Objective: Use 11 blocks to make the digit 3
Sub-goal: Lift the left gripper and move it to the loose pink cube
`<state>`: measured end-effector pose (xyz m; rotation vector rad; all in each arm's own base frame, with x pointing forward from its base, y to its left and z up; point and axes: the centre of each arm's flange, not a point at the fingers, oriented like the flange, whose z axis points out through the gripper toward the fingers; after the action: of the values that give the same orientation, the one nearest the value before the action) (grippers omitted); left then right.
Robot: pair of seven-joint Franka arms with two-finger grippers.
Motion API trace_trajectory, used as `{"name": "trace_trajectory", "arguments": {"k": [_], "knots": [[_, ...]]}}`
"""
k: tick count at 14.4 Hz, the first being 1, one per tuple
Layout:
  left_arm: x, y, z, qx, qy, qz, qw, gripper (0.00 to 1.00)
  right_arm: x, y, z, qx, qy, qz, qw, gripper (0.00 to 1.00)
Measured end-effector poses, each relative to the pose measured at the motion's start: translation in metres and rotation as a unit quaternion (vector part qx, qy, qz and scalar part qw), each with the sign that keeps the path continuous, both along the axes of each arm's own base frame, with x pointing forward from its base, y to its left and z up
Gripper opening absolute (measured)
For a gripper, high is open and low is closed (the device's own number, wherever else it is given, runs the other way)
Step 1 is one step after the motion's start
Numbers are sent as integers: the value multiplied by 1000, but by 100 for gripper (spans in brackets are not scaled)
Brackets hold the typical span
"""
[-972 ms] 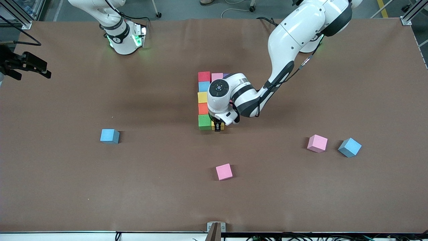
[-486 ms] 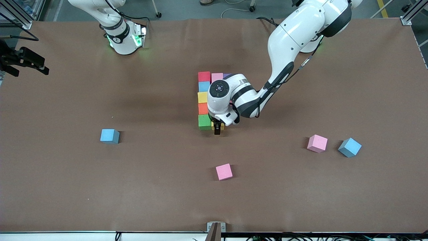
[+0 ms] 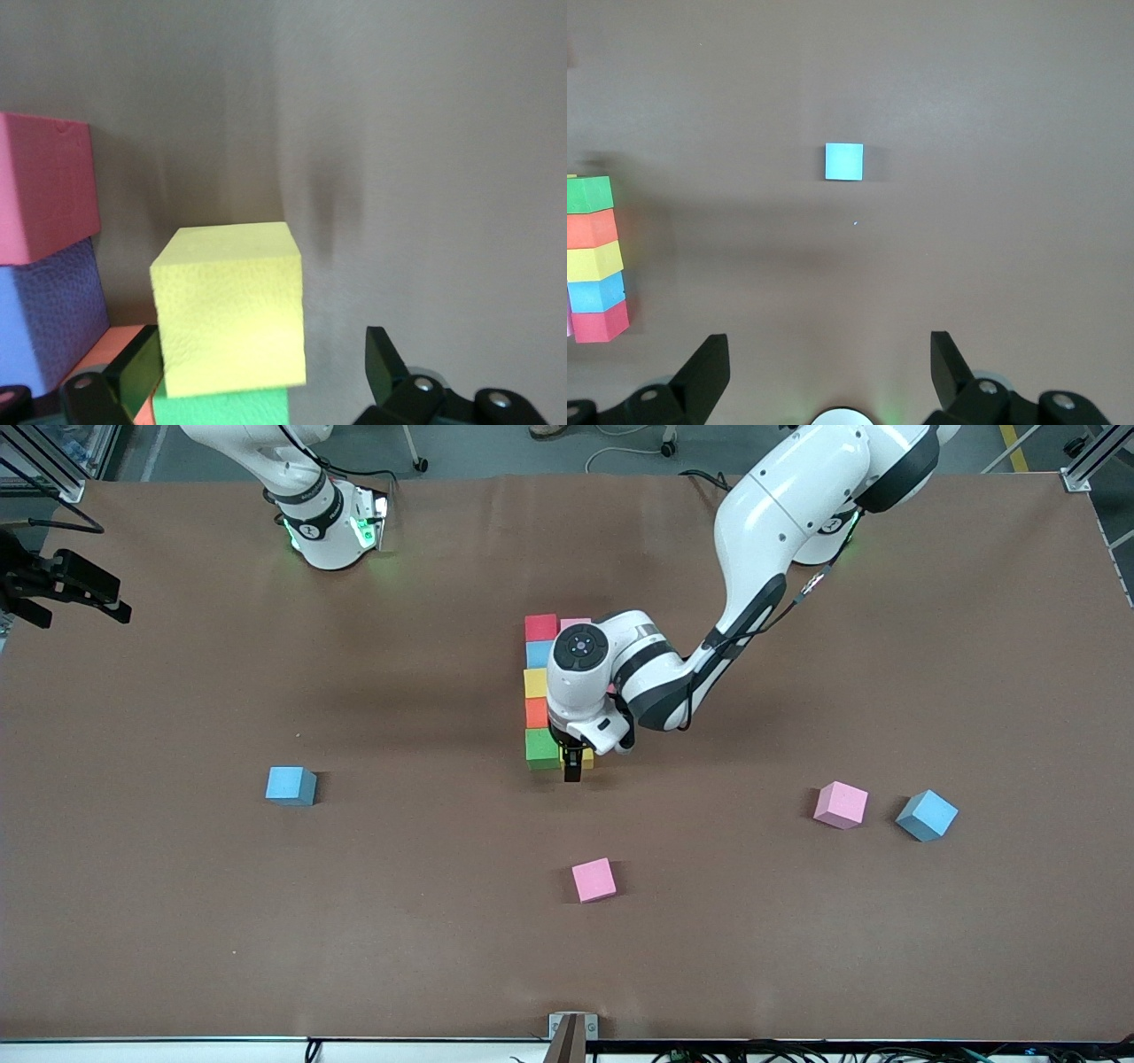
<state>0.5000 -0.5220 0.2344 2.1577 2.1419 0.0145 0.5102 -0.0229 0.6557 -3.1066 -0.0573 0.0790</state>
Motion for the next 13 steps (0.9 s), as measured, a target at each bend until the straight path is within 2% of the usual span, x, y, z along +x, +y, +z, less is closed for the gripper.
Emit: {"name": "trace_trajectory", "arguments": {"k": [3,6,9,13], "knots": [[2,12,45,10,-26,-43,999,100,0,-1,0,-3,0,0,1000,100],[27,64,87,27,-46,-84,995,100,0,-2,0,-5,1,-1,1000,100],[63,148,98,40,-39,-84,995,100,-1,-3,-1,-5,2,-2,1000,100],[104,256,93,65,-27,-116,991,100,-2,-3,-2,-4,7,-2,1000,100]]}}
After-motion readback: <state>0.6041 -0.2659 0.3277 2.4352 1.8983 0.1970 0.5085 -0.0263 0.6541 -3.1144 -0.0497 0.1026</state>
